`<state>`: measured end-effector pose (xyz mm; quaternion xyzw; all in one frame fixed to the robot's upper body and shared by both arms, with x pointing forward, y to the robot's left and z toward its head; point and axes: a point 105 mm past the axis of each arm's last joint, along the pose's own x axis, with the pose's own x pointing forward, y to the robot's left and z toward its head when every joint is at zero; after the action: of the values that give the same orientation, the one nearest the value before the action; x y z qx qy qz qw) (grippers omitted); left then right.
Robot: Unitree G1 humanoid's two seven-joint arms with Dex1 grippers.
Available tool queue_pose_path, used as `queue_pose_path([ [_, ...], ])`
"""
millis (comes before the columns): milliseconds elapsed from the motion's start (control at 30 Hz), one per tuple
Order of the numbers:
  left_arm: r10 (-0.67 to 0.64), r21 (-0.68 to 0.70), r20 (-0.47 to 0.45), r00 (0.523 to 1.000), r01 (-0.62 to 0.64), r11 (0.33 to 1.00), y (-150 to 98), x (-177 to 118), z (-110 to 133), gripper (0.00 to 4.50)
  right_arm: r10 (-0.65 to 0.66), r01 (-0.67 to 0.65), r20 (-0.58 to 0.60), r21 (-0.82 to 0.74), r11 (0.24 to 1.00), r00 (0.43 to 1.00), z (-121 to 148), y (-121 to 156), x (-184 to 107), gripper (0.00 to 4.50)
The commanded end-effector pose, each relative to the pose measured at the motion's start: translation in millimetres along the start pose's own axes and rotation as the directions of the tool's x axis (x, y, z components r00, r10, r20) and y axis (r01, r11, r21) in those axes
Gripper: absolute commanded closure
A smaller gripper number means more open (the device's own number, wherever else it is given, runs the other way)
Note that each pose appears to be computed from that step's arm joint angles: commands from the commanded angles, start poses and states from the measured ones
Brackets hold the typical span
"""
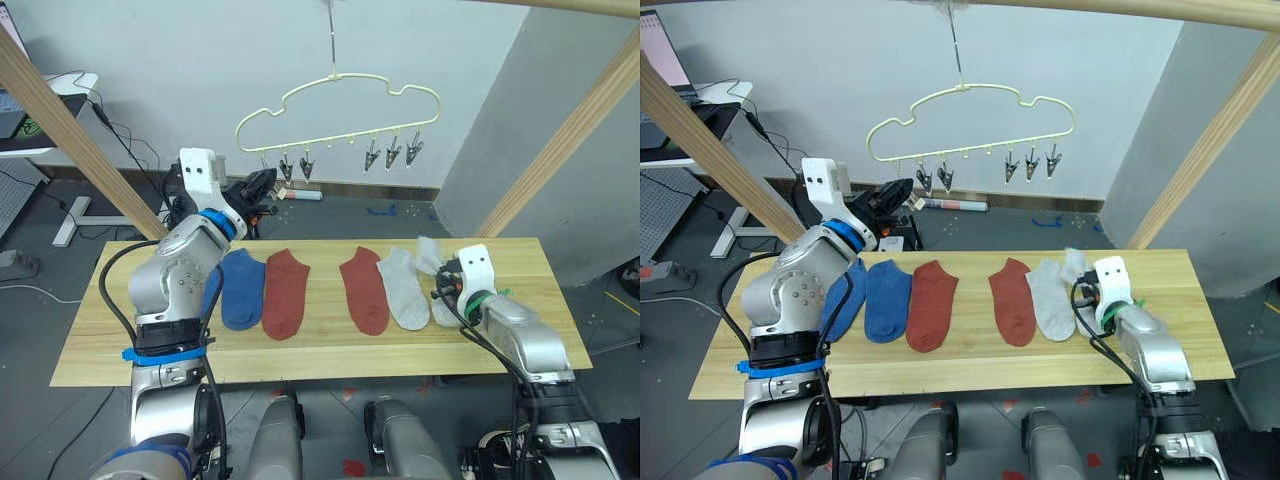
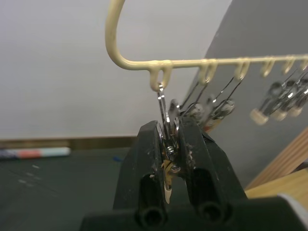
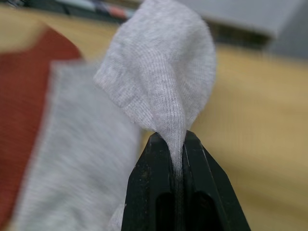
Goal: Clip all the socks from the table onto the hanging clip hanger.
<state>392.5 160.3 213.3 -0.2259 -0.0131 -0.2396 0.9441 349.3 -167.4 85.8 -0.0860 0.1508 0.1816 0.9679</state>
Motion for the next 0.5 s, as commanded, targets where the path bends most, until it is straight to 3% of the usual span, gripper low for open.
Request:
queue_pose_path([
  [33,-0.076,-0.159,0.018,0.997,0.078,0.984,-11,-3,14,4.31,0.182,-0.177,0.099,-0.056,0.983,0.978,33,38,-12,4.46],
  [233,-0.153,-0.328,0.029,0.988,0.154,0.932,-26,-6,25,4.31,0.390,-0.382,0.186,-0.076,0.921,0.902,73,106,-9,4.46],
  [500,-0.190,-0.325,0.010,0.982,0.183,0.928,-38,-6,27,4.31,0.467,-0.453,0.255,-0.115,0.884,0.847,102,144,2,4.46],
])
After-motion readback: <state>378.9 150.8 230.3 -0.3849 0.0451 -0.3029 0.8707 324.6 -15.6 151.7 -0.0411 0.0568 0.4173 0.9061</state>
